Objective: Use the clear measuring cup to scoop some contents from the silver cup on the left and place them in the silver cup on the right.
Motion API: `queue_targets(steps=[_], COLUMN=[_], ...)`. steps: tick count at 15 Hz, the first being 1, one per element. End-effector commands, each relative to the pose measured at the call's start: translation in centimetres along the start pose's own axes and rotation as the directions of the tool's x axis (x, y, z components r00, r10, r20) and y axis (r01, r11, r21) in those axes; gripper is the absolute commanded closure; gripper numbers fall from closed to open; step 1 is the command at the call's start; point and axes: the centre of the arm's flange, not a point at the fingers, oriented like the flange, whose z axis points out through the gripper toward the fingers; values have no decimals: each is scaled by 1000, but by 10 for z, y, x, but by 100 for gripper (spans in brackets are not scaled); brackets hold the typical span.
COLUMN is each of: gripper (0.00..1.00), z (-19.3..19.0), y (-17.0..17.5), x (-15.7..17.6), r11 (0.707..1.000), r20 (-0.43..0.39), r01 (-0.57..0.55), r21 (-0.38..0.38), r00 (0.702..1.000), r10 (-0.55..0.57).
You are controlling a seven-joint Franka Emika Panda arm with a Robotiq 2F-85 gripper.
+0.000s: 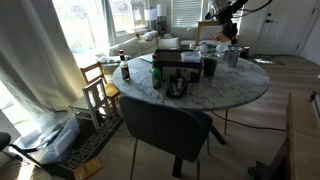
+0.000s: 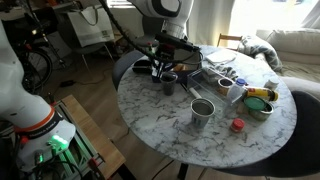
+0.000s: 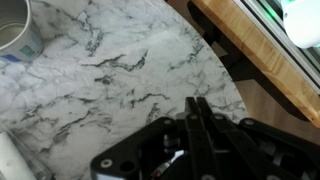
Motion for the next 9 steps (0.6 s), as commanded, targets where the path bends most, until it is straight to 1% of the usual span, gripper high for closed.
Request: queue_targets(steps=[1, 9], gripper=[99, 99], z=[-5, 0], y=[34, 69], x=[12, 39], r11=[997, 978], r20=[-17, 1], r01=[-2, -14], r21=[77, 207], r00=[1000, 1000], r10=[3, 14])
